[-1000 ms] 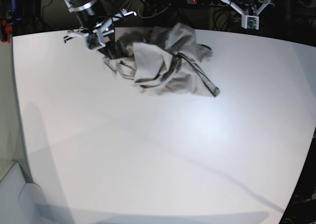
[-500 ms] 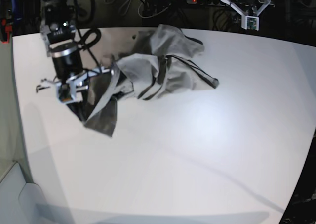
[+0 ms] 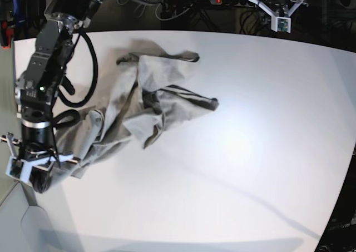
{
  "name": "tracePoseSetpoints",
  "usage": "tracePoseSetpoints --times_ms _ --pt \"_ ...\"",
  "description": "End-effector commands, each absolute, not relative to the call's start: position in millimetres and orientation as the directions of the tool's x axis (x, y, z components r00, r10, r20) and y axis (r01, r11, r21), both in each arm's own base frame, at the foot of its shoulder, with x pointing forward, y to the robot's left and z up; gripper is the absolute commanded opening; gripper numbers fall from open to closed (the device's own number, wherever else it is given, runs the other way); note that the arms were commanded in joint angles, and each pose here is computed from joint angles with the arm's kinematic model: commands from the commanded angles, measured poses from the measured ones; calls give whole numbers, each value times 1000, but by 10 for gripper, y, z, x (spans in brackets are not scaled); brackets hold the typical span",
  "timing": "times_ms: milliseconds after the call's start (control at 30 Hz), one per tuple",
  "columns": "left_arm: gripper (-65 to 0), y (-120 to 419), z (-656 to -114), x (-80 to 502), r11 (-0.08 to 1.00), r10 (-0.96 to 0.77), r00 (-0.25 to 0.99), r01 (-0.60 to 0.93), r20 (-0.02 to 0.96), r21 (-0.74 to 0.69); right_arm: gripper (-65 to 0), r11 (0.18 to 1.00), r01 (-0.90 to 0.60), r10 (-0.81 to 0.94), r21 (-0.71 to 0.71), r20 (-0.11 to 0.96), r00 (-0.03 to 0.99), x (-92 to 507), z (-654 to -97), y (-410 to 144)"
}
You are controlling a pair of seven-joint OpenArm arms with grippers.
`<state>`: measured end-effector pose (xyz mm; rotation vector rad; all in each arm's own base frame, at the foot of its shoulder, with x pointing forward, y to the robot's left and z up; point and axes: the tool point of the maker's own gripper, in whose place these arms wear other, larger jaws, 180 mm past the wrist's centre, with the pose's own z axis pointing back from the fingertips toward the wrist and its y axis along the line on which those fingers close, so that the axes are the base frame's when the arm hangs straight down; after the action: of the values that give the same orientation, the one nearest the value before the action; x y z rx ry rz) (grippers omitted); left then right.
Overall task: Layout the t-shirt on the table in an organized manner, then fold the t-shirt properly
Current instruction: 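Drag the grasped shirt edge away from the pile with the right gripper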
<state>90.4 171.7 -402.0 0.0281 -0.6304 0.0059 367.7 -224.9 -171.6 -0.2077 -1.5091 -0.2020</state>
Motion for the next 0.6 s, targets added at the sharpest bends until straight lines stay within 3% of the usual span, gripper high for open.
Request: tracePoseSetpoints --times_ms 0,167,233,467,567 --pt "-649 1729 -3964 930 1000 -7 794 -13 608 28 -650 972 234 15 -17 1000 10 3706 -1578 -2176" --pt "-649 1716 -3952 954 1000 -4 790 -15 614 25 -650 980 195 16 -39 993 119 3701 -1870 -2108" --pt "-649 1693 -3956 949 1000 10 790 -26 614 17 -610 980 196 6 -40 986 168 3695 -2032 -2126" --pt "-649 1680 -3920 1059 1000 13 771 -27 637 13 -293 958 283 -35 -38 967 250 3594 -2389 -2483" --pt "-646 1664 -3899 1112 1000 15 761 -26 649 7 -218 940 339 -47 -39 969 243 3516 -2367 -2691"
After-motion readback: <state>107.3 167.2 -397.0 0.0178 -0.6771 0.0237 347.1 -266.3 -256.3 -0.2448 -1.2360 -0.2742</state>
